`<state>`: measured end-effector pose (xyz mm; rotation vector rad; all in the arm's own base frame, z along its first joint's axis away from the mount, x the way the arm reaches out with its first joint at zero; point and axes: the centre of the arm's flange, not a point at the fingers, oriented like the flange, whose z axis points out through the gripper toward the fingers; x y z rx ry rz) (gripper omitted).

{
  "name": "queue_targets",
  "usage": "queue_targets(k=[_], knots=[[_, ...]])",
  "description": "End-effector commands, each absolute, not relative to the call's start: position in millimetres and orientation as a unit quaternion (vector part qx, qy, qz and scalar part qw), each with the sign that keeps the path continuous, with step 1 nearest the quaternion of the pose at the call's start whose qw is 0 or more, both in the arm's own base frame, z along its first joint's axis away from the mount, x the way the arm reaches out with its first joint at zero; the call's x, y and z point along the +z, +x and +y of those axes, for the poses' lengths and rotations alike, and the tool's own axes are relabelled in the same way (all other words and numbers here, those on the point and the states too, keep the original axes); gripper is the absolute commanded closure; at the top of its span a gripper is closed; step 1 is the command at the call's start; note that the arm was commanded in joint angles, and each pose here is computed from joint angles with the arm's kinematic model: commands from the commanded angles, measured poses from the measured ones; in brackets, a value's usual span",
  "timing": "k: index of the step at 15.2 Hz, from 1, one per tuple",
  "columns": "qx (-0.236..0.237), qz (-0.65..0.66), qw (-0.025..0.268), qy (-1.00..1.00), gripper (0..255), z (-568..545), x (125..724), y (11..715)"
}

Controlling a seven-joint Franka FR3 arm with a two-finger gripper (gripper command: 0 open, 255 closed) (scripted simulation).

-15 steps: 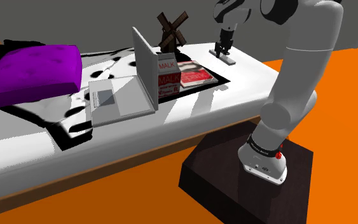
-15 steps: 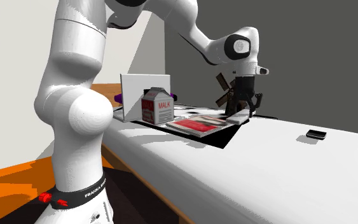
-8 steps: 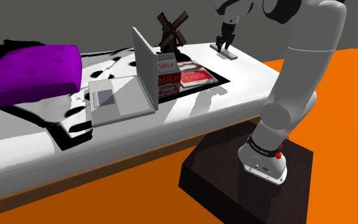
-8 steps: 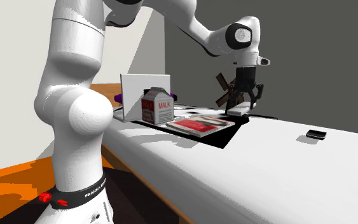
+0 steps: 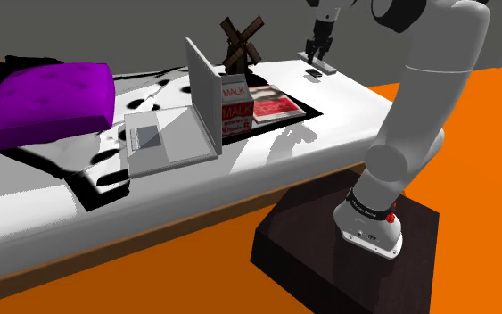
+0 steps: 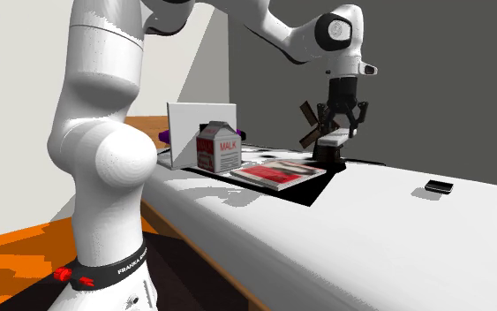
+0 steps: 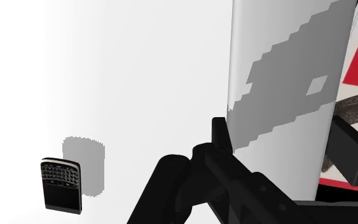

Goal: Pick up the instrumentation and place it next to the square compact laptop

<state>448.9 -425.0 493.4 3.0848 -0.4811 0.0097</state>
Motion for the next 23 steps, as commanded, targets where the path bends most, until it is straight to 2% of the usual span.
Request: queue_targets(k=[1,23], knots=[[0.003,-0.154,0.010,0.988,255,-424.1,504.9,449.1],[0.003,-0.154,0.010,0.988,255,-424.1,621.1,449.1]])
